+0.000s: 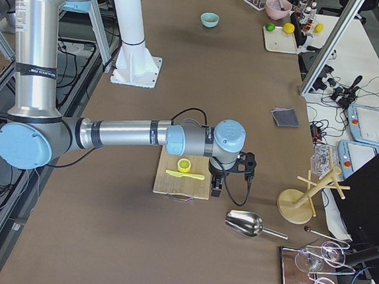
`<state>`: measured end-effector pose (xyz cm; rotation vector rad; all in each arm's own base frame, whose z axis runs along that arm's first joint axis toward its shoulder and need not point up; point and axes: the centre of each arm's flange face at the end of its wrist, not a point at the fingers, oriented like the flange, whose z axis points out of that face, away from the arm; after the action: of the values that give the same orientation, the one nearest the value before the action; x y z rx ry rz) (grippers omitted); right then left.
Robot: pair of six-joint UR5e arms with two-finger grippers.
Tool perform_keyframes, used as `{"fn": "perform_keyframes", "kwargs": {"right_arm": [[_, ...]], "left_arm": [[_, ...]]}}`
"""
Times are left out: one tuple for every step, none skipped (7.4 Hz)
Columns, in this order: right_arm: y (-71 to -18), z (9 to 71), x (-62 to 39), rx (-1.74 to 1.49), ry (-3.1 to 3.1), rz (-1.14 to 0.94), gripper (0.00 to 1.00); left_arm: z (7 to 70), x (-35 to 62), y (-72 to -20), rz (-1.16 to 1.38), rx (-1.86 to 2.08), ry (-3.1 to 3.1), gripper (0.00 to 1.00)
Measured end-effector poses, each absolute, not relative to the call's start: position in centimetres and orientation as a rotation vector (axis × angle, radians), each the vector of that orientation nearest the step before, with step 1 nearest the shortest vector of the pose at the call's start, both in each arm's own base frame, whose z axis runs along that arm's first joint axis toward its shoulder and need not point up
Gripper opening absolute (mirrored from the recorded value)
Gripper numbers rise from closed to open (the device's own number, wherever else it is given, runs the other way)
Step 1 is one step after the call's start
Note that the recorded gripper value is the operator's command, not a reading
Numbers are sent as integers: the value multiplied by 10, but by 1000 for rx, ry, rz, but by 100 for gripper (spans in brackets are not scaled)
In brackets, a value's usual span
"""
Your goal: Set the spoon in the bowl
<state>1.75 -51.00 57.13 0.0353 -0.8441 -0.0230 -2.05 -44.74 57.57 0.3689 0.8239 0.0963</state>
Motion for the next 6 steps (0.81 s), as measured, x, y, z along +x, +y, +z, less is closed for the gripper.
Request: {"fn": "perform_keyframes", "kwargs": {"right_arm": [[-518, 562, 8, 43, -848, -44, 100], [-522, 557, 0, 44, -854, -60, 100], [-524, 553, -8, 43, -859, -78, 100], [-526, 551, -15, 42, -861, -90, 100], [-526, 549, -18, 43, -865, -95, 100], [-526, 546, -19, 44, -873, -98, 100]], "left_arm": [[576, -12, -447, 110, 352, 864, 98], [575, -2, -450, 102, 324, 906, 98], [574, 12, -456, 86, 291, 935, 98], [581, 31, -458, 89, 269, 953, 98], [592, 47, -458, 109, 265, 963, 98], [606, 61, -456, 138, 266, 971, 98]]}}
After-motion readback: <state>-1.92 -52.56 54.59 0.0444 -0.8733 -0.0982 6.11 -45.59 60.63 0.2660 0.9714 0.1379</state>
